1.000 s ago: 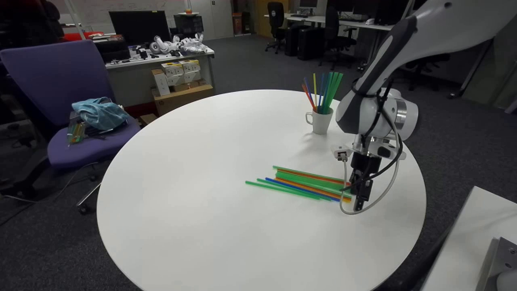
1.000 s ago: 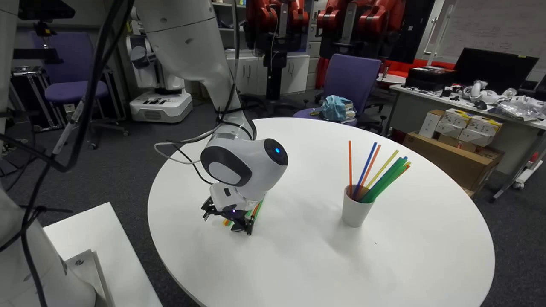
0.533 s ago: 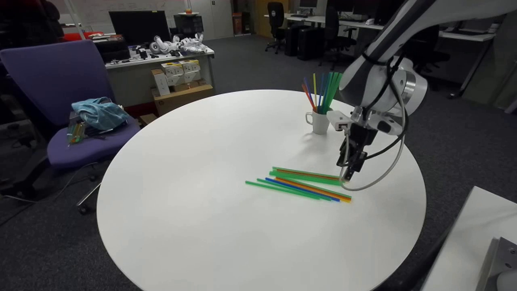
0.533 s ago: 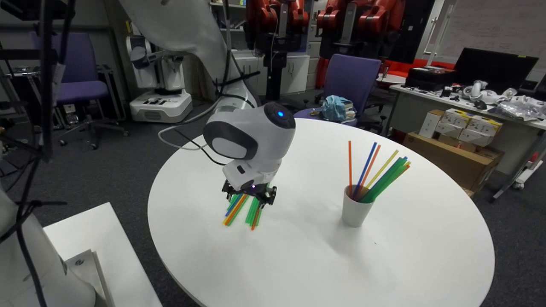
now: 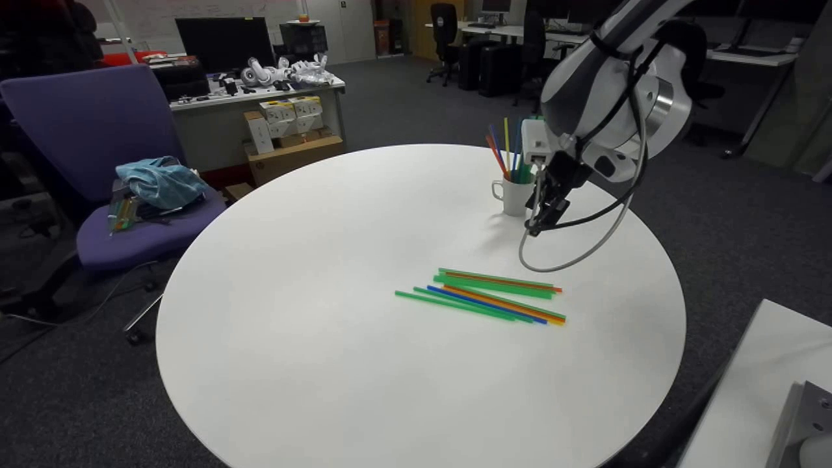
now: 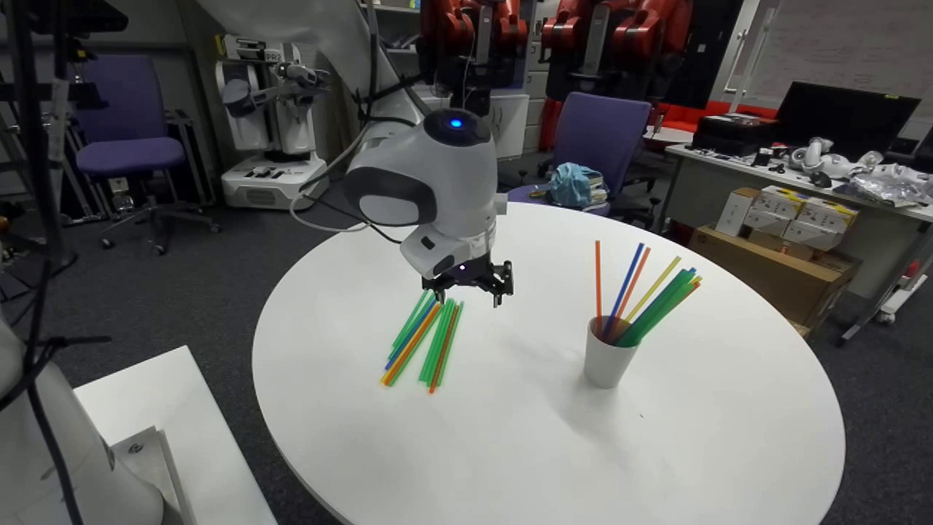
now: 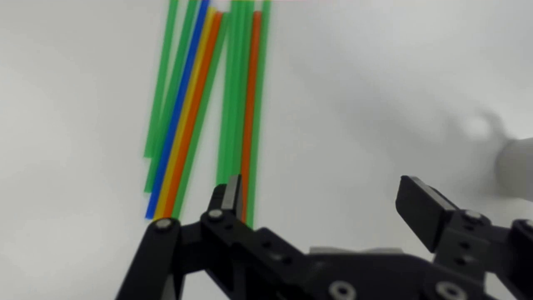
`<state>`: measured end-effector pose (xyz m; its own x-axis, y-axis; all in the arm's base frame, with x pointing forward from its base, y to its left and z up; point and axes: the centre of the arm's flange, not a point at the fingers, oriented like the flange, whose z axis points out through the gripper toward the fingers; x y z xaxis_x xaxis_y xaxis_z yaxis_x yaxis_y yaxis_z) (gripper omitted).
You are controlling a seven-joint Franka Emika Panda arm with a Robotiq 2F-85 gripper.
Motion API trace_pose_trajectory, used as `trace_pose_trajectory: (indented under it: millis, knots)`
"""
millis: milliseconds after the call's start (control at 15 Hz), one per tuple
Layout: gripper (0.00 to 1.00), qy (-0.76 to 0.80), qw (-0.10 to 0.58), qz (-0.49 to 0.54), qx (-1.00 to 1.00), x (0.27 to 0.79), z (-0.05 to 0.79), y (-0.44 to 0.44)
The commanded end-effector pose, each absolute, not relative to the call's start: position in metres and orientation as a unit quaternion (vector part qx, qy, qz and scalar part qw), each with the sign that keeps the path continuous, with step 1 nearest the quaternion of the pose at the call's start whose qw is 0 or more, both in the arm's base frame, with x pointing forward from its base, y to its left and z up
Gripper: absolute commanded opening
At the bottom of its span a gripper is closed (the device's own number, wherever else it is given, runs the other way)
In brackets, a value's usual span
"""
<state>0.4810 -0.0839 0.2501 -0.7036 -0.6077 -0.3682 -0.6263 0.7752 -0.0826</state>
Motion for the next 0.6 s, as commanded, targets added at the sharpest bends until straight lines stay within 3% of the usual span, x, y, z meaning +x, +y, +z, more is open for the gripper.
trace_pose_trajectory:
  millis: [0, 267, 533]
  knots:
    - [1.00, 0.931, 0.233, -0.048, -0.278, 0.484, 0.254, -0.077]
    - [1.00, 0.936, 0.218, -0.073, -0.268, 0.484, 0.232, -0.067]
    - [1.00, 0.935, 0.170, -0.010, -0.310, 0.485, 0.197, -0.058]
